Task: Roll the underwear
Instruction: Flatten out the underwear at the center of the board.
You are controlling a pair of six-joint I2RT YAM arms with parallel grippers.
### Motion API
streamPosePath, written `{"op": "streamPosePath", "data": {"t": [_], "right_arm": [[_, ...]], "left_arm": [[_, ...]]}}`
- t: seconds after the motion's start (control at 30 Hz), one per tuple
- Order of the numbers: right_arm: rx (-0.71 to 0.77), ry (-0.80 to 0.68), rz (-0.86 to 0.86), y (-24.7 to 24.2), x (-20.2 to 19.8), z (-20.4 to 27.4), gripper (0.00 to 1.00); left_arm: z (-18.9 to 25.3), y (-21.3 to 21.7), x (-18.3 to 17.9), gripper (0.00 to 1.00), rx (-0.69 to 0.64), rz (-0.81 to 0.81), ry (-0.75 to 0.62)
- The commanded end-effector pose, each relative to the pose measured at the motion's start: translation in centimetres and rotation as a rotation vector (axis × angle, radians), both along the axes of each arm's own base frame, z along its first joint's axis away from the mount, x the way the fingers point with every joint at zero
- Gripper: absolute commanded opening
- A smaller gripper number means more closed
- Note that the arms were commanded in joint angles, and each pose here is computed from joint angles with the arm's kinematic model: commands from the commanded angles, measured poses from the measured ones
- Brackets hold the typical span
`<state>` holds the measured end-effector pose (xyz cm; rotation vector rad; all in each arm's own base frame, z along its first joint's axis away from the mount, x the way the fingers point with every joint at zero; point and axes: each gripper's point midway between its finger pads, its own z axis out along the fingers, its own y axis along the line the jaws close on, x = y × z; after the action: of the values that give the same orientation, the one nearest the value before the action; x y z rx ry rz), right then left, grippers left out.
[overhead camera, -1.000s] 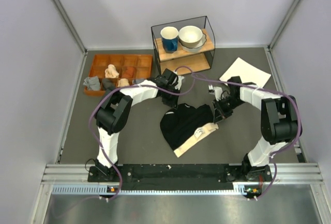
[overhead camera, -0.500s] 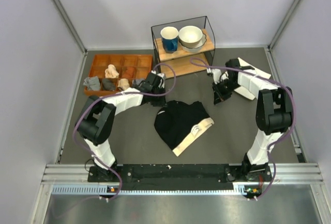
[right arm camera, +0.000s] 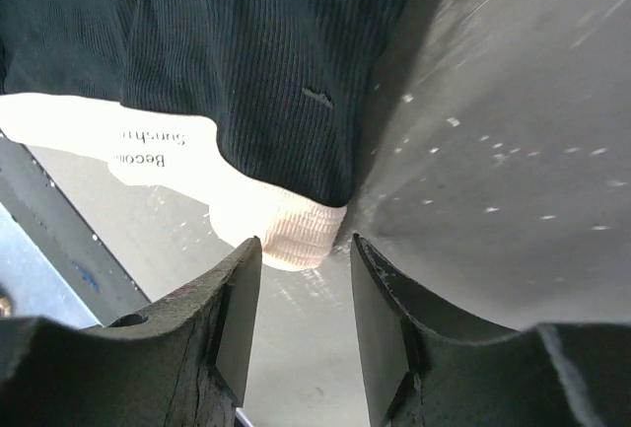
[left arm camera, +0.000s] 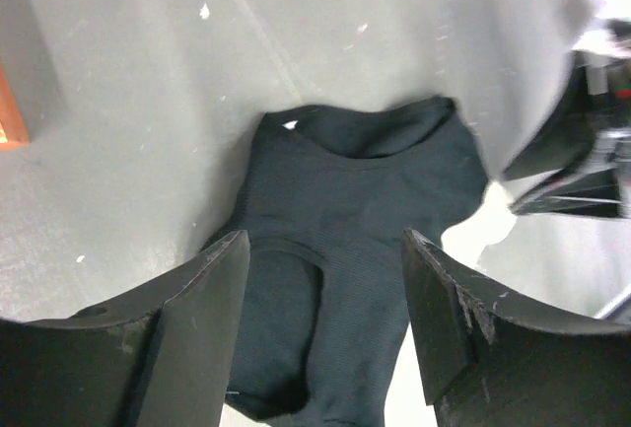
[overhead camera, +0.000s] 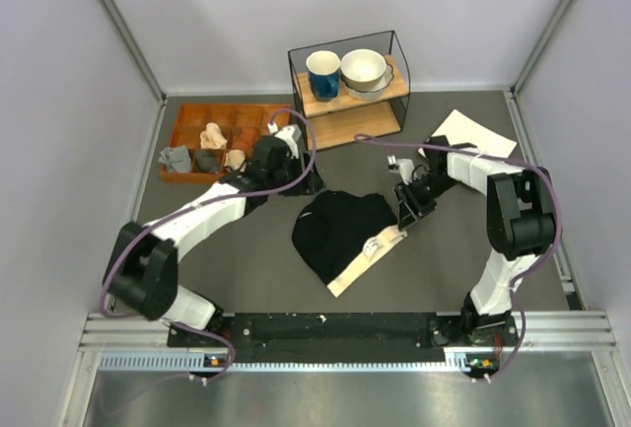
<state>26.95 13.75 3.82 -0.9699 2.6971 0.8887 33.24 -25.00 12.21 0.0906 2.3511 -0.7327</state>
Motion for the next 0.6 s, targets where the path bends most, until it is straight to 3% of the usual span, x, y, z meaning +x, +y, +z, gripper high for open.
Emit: {"op": "streamPosePath", "data": {"t": [0.0, 0.23, 0.3, 0.37, 0.57], "right_arm": [[0.014, -0.030, 0.007, 0.4, -0.8, 0.7, 0.43], [0.015, 0.042, 0.017, 1.3, -2.9, -0.9, 0.42], [0.014, 0.040, 0.009, 1.4, -2.9, -1.0, 0.35], [-0.013, 0.025, 0.002, 1.1, -2.5, -1.1, 0.18], [-0.071, -0.031, 0.002, 0.1, -1.9, -1.1, 0.06]], "left_arm": [[6.7, 0.0, -2.8, 0.68, -0.099, -0.131, -0.167], [4.0, -1.6, -13.1, 0.67, -0.206, -0.425, -0.088], [2.7, -2.6, -16.0, 0.66, -0.219, -0.483, -0.065], [1.7, -3.7, -17.7, 0.66, -0.208, -0.515, -0.061], [-2.0, -6.6, -19.4, 0.59, -0.170, -0.585, -0.011]]}}
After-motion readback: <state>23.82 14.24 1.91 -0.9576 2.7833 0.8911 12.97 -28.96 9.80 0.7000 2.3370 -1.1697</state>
